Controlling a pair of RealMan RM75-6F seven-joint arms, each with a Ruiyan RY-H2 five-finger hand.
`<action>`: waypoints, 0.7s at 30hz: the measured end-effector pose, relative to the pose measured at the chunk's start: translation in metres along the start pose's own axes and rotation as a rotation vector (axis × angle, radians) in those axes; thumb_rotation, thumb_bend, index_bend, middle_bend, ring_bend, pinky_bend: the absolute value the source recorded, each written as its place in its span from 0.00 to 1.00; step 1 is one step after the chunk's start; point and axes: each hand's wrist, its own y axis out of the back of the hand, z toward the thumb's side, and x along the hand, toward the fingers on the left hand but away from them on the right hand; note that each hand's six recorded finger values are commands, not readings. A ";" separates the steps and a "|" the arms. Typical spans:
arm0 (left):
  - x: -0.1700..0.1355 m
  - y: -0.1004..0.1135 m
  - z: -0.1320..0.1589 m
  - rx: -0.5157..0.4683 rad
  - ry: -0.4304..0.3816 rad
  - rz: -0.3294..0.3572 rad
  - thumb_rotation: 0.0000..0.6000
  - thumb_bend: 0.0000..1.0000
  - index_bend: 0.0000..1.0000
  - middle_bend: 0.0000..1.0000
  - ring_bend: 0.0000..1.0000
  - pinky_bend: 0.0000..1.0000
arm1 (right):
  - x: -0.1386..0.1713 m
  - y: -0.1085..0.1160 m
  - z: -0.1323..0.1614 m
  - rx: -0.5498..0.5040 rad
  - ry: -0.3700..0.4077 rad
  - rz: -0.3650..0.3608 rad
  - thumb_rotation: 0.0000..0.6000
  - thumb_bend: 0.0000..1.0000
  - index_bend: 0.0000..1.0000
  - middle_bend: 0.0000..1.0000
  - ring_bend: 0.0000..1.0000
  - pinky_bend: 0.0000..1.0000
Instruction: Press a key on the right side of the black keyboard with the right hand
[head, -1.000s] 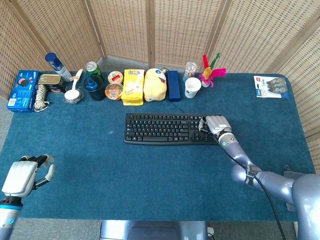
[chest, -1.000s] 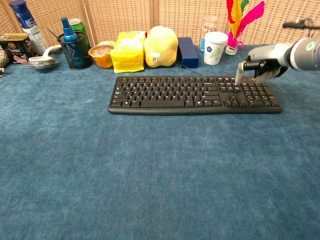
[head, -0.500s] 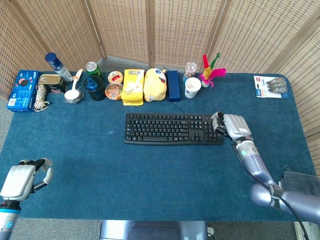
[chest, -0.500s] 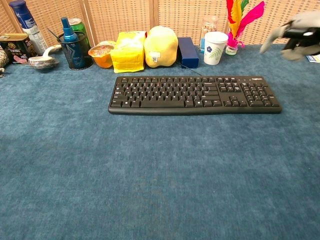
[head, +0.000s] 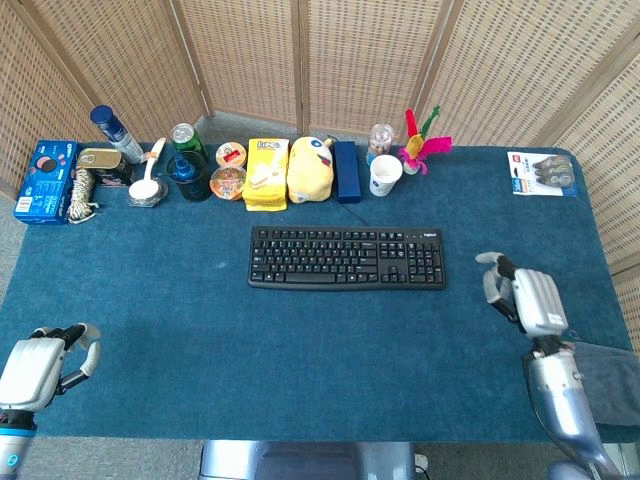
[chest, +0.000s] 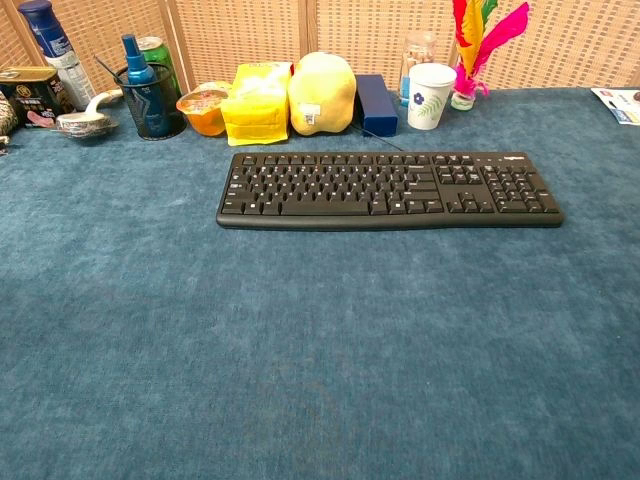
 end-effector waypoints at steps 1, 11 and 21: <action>0.000 -0.001 0.000 -0.001 0.000 -0.001 0.06 0.43 0.40 0.51 0.50 0.36 | 0.004 0.001 -0.003 0.002 -0.005 -0.005 0.00 0.59 0.30 0.58 0.65 0.70; 0.005 0.000 0.007 -0.005 -0.020 0.005 0.06 0.43 0.40 0.51 0.50 0.36 | 0.023 0.004 -0.015 0.017 -0.025 -0.027 0.00 0.59 0.30 0.57 0.64 0.69; 0.009 -0.002 0.012 -0.004 -0.034 -0.001 0.06 0.43 0.40 0.51 0.50 0.36 | 0.026 0.002 -0.016 0.018 -0.028 -0.026 0.00 0.59 0.30 0.56 0.64 0.68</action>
